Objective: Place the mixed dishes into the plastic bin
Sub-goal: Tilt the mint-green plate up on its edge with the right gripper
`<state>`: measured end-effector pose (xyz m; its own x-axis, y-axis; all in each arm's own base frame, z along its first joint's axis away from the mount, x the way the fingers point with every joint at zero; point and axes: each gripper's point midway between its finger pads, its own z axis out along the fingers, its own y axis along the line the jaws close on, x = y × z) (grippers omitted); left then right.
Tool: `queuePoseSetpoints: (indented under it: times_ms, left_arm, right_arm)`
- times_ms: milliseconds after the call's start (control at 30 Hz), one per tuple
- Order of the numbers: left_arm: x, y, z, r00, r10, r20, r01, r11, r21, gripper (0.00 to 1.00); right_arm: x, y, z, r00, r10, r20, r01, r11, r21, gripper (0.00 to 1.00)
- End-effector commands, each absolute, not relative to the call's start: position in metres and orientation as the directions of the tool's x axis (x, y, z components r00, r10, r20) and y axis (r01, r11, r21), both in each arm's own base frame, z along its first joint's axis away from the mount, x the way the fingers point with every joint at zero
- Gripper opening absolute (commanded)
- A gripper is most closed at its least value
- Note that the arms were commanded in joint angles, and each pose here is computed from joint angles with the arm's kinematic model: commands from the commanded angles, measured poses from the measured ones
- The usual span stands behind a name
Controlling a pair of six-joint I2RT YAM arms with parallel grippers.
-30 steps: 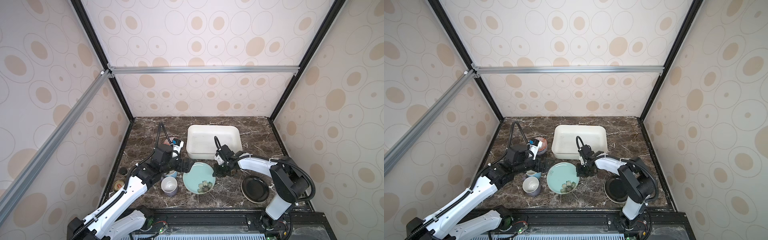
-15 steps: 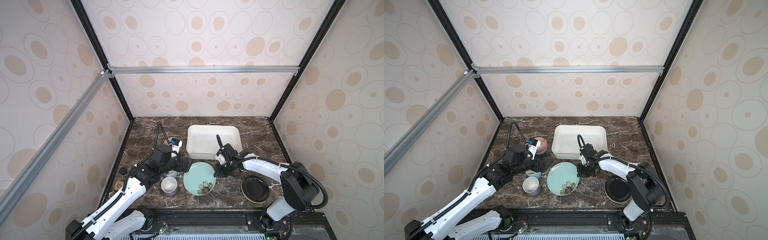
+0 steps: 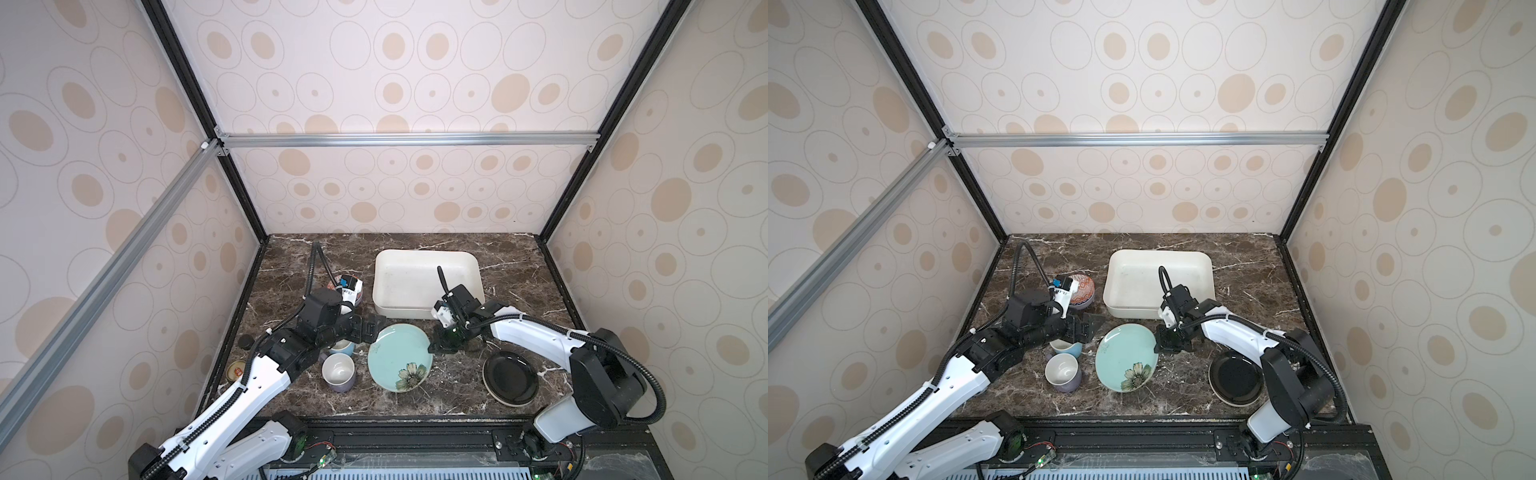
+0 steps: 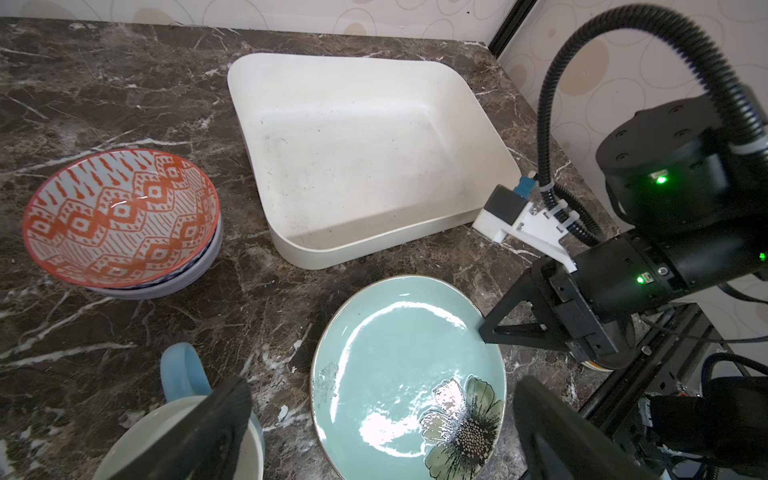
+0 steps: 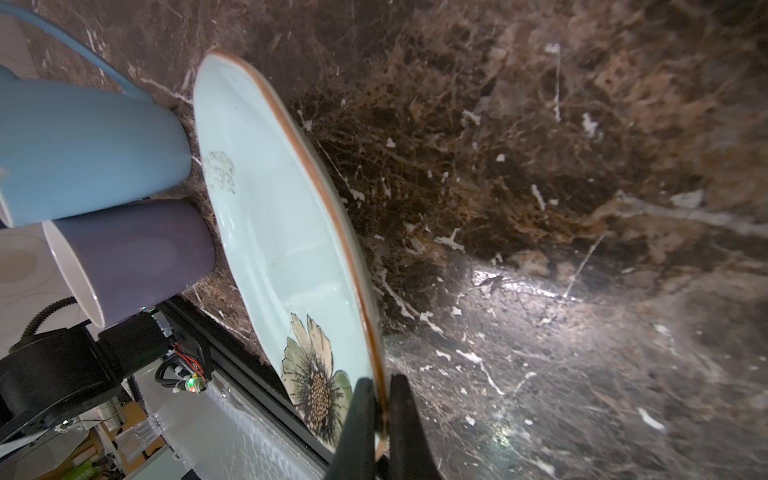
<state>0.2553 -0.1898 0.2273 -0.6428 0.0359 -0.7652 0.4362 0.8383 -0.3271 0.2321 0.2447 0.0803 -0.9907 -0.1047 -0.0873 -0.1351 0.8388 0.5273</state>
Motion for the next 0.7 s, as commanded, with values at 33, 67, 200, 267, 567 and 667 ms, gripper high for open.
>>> queuePoseSetpoints:
  times_ms: [33, 67, 200, 267, 567, 667]
  left_arm:
    - [0.26, -0.191, 0.251, -0.609, 0.028, -0.793, 0.446, 0.839, -0.313, 0.99]
    - [0.26, -0.191, 0.251, -0.609, 0.031, -0.792, 0.447, 0.839, -0.311, 0.99]
    - [0.264, -0.193, 0.254, -0.609, 0.036, -0.792, 0.446, 0.842, -0.304, 0.99]
    - [0.266, -0.194, 0.256, -0.608, 0.034, -0.794, 0.445, 0.843, -0.304, 0.99]
    - [0.272, -0.197, 0.259, -0.612, 0.024, -0.791, 0.436, 0.844, -0.312, 0.99]
    - [0.275, -0.198, 0.26, -0.61, 0.024, -0.792, 0.436, 0.845, -0.31, 0.99]
  right_arm:
    - [0.238, 0.241, 0.101, -0.988, -0.094, -0.124, -0.147, 0.817, 0.558, 0.0]
    - [0.238, 0.241, 0.103, -0.988, -0.091, -0.127, -0.147, 0.811, 0.566, 0.0]
    - [0.242, 0.237, 0.108, -0.989, -0.076, -0.128, -0.137, 0.8, 0.584, 0.0]
    - [0.243, 0.237, 0.113, -0.988, -0.073, -0.134, -0.14, 0.788, 0.599, 0.0]
    - [0.248, 0.236, 0.122, -0.989, -0.062, -0.138, -0.136, 0.759, 0.637, 0.0]
    - [0.251, 0.237, 0.126, -0.989, -0.055, -0.137, -0.133, 0.74, 0.659, 0.0]
